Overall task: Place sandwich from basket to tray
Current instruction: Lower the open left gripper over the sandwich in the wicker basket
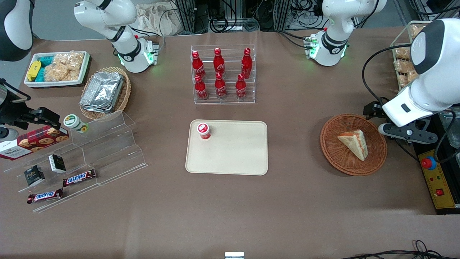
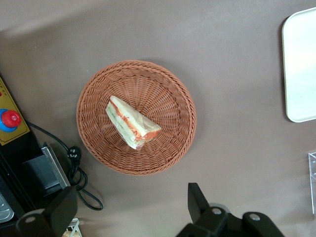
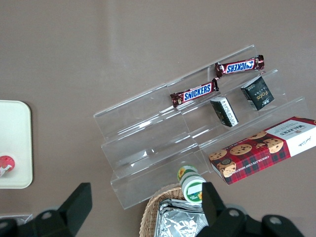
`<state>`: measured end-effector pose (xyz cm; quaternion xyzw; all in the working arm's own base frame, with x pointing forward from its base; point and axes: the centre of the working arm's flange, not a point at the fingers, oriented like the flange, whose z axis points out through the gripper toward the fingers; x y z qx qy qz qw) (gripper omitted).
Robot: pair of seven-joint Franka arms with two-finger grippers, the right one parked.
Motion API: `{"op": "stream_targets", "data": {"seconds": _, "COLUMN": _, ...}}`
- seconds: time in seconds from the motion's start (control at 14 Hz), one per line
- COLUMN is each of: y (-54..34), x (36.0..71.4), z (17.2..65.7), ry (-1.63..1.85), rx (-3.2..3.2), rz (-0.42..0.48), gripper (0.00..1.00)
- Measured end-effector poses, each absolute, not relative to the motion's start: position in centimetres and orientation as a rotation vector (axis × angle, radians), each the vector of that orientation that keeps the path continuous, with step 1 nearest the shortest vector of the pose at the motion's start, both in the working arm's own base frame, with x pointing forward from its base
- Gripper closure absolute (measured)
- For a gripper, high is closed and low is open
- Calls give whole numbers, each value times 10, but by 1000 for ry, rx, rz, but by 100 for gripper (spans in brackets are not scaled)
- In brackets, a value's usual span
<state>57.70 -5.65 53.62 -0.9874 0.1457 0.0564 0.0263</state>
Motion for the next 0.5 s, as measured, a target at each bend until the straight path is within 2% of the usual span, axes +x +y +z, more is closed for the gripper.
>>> {"op": "stream_targets", "data": {"seconds": 0.29, "y": -48, "x": 577, "z": 532, "ry": 428, "rx": -3053, "rz": 209, "gripper": 0}}
{"op": "stream_targets", "data": {"seconds": 0.5, "y": -37, "x": 579, "z": 503, "ry": 310, "rx": -3062, "rz": 288, "gripper": 0}}
